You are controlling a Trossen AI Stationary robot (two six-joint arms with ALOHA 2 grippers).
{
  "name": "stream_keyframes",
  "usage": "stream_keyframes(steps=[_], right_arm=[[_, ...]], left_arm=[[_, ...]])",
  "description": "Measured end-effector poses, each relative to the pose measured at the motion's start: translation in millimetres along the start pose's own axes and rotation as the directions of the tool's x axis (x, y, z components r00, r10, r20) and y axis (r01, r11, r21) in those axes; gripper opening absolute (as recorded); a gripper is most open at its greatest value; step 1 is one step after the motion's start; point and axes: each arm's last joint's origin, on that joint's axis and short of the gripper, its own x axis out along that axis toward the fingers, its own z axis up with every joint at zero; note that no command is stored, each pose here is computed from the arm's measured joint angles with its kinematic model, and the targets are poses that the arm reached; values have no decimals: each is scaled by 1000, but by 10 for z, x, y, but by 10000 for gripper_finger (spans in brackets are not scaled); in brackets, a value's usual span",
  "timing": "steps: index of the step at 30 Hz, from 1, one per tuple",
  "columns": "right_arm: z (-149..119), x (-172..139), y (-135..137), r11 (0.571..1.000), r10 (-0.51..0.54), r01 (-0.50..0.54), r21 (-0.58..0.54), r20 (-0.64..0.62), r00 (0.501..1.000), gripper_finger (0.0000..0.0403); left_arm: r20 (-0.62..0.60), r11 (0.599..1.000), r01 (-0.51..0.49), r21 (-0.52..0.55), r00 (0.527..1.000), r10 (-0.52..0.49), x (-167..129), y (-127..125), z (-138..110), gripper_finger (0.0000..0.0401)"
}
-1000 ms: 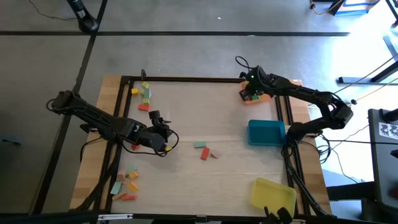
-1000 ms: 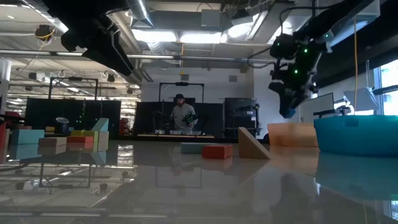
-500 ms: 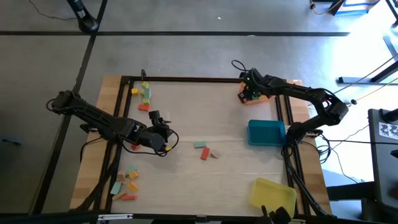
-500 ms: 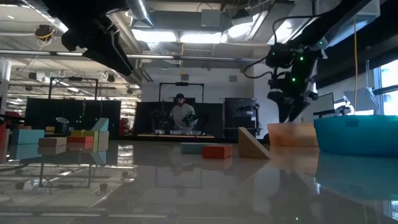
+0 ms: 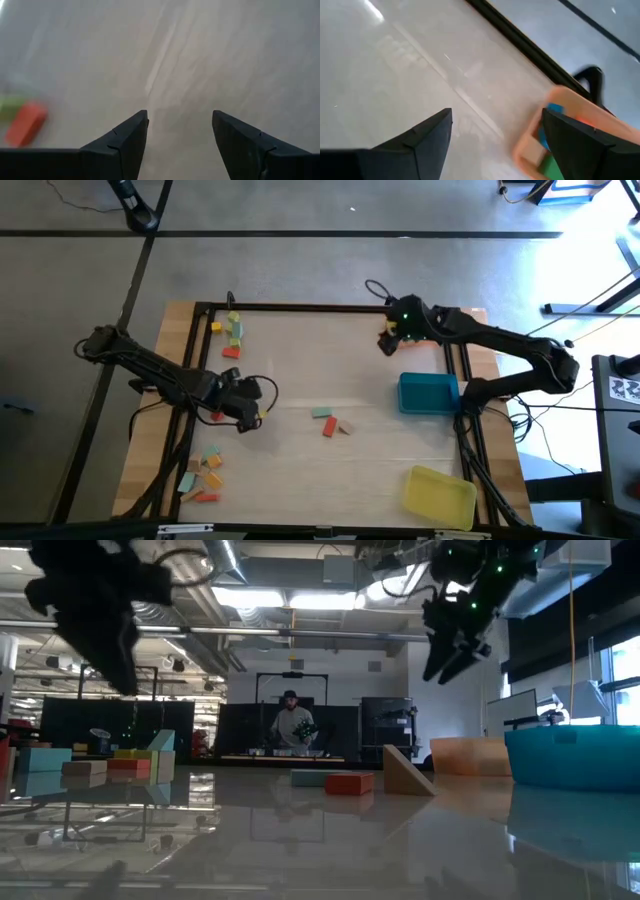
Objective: Sort blocks by size
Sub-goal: Put the brown cube block into the orange bin
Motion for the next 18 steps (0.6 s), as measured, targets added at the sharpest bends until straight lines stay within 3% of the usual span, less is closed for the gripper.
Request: stream_keyframes(steps=[4, 10, 18], right_arm=[[-20, 24, 179, 998, 55, -53, -41, 59, 997, 303], [-125, 116, 272, 995, 84, -78, -66, 85, 993, 303], [-301, 242, 258, 995, 74, -71, -70, 50, 996, 303]], left_arm=[[-98, 987, -97, -126, 992, 86, -2, 100, -88, 210], [-188, 938, -216, -273, 968, 168, -6, 214, -148, 210], [-305, 931, -204, -302, 946, 108, 73, 267, -196, 210]])
